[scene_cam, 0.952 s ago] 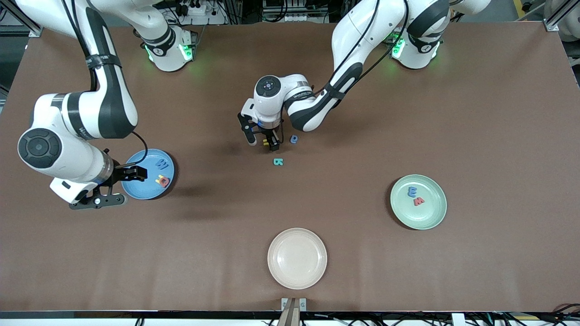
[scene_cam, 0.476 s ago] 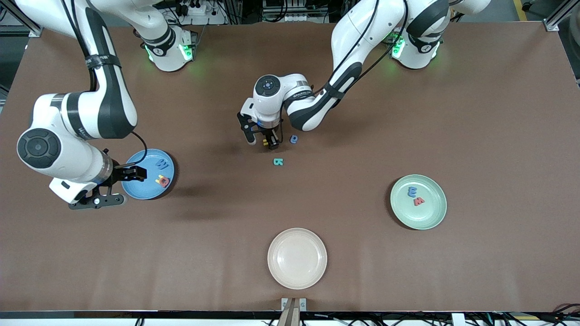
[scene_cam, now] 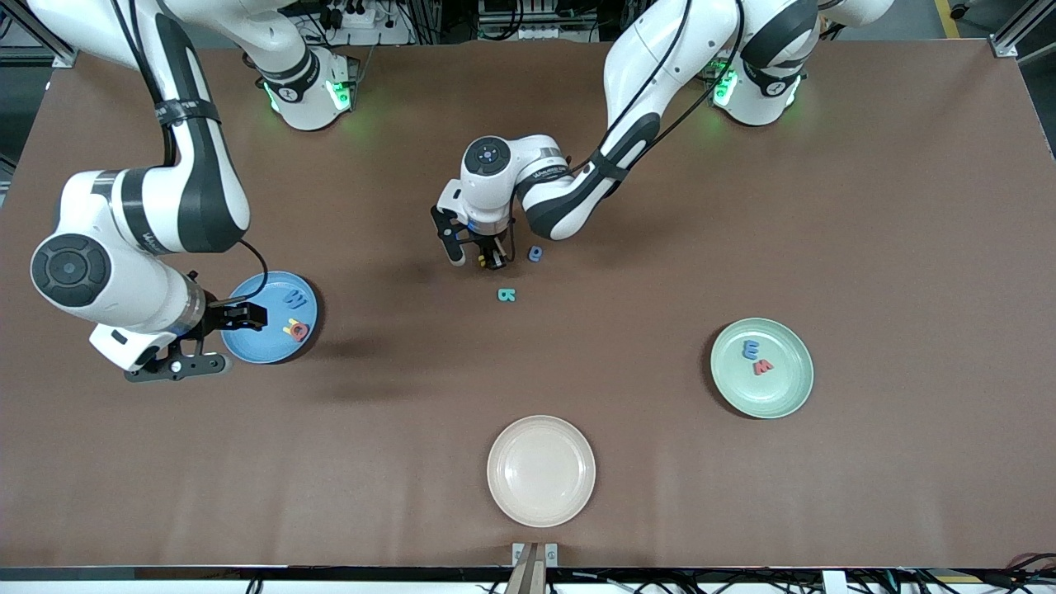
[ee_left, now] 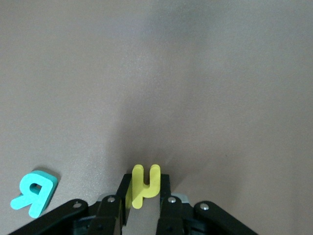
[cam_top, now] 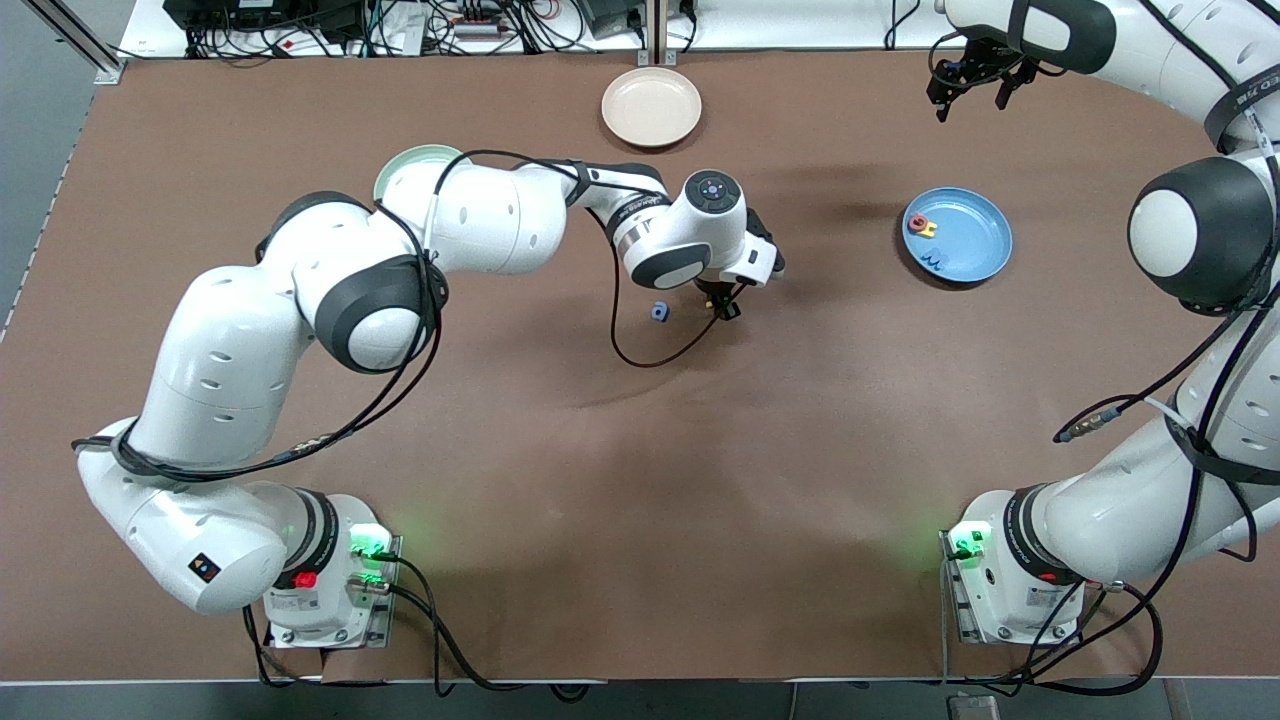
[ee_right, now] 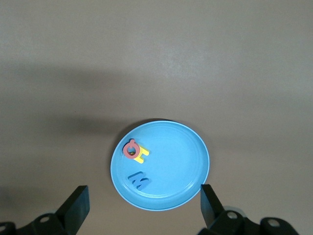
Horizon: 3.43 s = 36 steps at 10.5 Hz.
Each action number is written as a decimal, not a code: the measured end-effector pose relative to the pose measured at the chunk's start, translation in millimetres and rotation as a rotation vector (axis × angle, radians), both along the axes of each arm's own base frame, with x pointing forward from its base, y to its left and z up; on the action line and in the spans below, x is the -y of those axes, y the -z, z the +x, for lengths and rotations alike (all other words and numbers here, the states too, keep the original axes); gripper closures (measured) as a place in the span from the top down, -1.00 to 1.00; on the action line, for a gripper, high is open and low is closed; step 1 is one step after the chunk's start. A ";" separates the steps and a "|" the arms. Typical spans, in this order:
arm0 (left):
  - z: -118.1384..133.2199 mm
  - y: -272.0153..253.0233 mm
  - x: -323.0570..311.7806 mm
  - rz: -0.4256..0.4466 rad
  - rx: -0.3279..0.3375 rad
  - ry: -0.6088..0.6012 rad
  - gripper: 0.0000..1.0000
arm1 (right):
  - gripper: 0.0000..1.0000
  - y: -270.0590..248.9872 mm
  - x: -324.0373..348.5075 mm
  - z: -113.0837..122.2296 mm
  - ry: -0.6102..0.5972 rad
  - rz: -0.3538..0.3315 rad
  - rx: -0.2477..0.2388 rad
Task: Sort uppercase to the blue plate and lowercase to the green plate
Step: 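Carry the yellow h to the green plate while the right gripper reaches the k, then release the yellow h on the green plate while the right gripper grasps the k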
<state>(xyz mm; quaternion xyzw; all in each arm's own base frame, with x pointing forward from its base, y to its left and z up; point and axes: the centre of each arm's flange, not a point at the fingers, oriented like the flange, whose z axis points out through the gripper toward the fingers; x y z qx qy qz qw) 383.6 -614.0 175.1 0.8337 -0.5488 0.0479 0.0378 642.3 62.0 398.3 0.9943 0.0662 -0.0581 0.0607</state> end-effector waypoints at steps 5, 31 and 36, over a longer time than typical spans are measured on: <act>73.1 -72.2 -50.0 0.079 -0.014 -0.147 -0.48 | 1.00 -4.6 -12.9 -2.0 -0.004 0.022 0.005; 276.6 -78.8 -515.9 0.205 -0.316 -0.902 0.81 | 0.59 226.4 -400.1 -160.7 0.316 0.196 0.172; 264.5 -118.1 -435.5 0.202 -0.271 -0.936 1.00 | 0.12 223.5 -399.2 -157.9 0.285 0.199 0.176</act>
